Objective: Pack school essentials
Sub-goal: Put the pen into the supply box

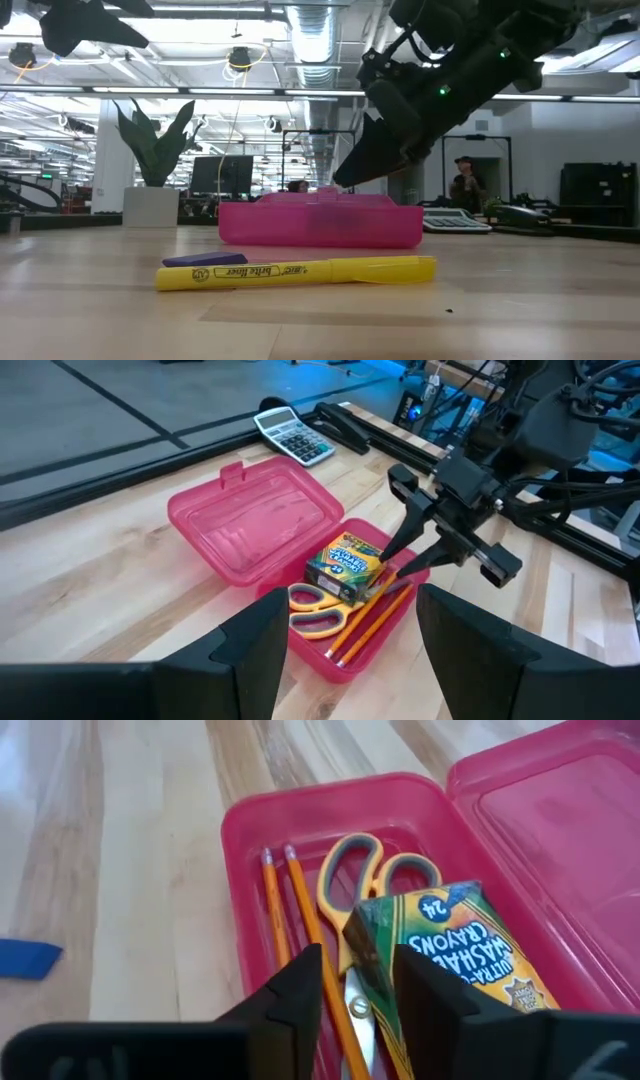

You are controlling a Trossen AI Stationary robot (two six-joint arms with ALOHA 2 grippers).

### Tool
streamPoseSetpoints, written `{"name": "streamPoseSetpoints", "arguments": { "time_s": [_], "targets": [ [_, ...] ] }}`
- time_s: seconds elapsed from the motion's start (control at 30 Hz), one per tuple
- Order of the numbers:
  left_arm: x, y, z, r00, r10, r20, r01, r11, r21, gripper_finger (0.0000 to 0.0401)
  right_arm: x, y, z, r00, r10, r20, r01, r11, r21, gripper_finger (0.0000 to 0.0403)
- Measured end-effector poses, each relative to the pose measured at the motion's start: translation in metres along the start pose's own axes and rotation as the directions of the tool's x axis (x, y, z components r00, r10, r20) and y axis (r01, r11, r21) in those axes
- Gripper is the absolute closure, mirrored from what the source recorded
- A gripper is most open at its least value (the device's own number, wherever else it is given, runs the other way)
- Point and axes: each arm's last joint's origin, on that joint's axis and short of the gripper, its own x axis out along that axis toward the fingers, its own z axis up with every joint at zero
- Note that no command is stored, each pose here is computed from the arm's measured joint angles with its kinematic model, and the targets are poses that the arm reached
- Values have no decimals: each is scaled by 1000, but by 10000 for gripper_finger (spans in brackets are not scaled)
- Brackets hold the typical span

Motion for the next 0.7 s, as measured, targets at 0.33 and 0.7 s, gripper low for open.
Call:
{"name": "streamPoseSetpoints", "arguments": {
  "time_s": [0.33, 0.7],
  "targets": [
    [0, 0, 0, 1000, -2, -7, 2, 1000, 11, 193, -44, 29, 47, 921, 375, 108, -389, 900, 194, 228],
    [0, 0, -1, 1000, -8, -25, 9, 1000, 18, 193, -65, 90, 16, 851, 524, 19, -524, 847, 86, 226]
  ]
}}
